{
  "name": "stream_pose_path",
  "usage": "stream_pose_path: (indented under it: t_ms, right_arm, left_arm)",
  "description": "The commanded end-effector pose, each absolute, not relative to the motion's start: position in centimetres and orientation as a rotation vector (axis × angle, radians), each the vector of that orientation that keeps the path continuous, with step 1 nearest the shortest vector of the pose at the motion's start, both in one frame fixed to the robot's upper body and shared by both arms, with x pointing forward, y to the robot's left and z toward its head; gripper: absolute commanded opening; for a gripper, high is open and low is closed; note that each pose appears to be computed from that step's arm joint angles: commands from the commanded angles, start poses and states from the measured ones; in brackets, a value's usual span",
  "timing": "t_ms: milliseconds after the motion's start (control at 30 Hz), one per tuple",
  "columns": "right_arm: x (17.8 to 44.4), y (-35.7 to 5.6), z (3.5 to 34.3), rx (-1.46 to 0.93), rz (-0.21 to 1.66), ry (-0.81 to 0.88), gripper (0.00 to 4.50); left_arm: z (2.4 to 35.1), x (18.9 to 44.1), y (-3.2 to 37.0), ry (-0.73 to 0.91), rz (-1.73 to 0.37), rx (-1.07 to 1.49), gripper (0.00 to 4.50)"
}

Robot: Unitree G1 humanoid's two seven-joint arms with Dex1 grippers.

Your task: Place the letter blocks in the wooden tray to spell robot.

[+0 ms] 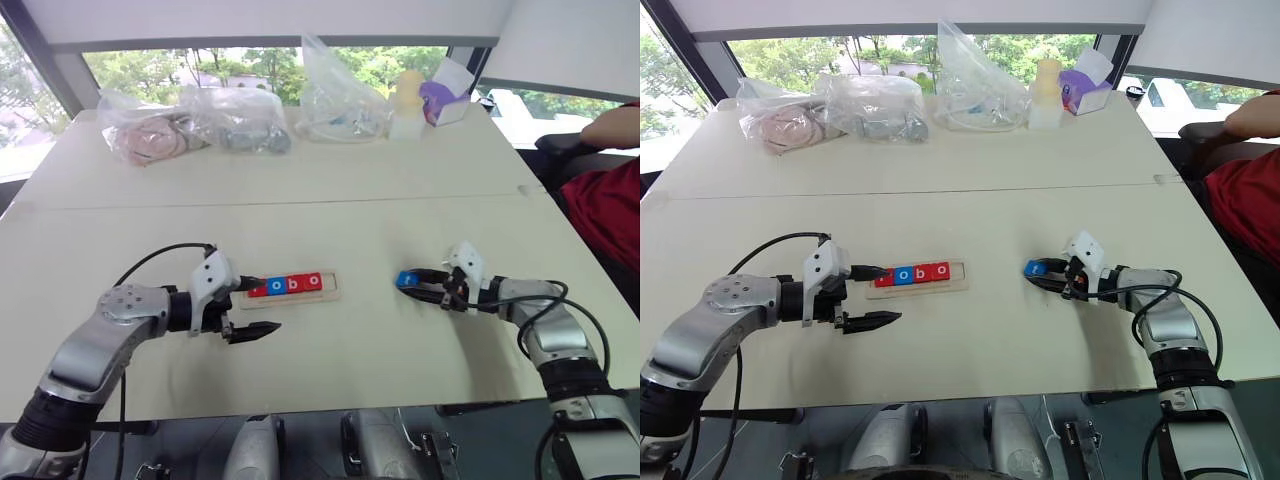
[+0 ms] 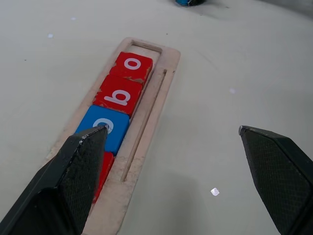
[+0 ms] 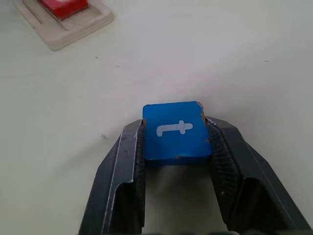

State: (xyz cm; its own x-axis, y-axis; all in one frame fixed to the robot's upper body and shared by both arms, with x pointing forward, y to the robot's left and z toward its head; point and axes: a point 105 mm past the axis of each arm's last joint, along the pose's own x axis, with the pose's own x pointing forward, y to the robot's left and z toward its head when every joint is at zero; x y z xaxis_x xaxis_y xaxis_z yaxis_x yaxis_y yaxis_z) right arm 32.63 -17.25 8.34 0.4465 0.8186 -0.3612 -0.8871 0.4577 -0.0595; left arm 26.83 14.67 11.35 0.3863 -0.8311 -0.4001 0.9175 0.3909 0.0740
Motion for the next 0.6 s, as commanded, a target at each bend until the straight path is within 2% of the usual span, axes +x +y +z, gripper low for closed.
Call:
stream_pose_path:
  t_ms: [33,133,300,600]
  right_arm:
    - [32.5,-13.4,11.4,-0.338,1.246,0.224,1.19]
    - [32.4,-11.1,12.0,-0.381,1.361,0.230,1.19]
    - [33.1,-9.3,11.5,-0.453,1.444,0.250,1.19]
    - [34.6,-7.6,10.7,-0.472,1.455,0.245,1.19]
  left_arm:
    - [12.8,27.1,14.4,0.269,-1.139,0.336,4.50]
    - [13.2,27.2,14.6,0.267,-1.132,0.341,4.50]
    - [13.7,26.8,14.8,0.264,-1.121,0.340,4.50]
    - [13.5,27.0,14.3,0.231,-1.078,0.304,4.50]
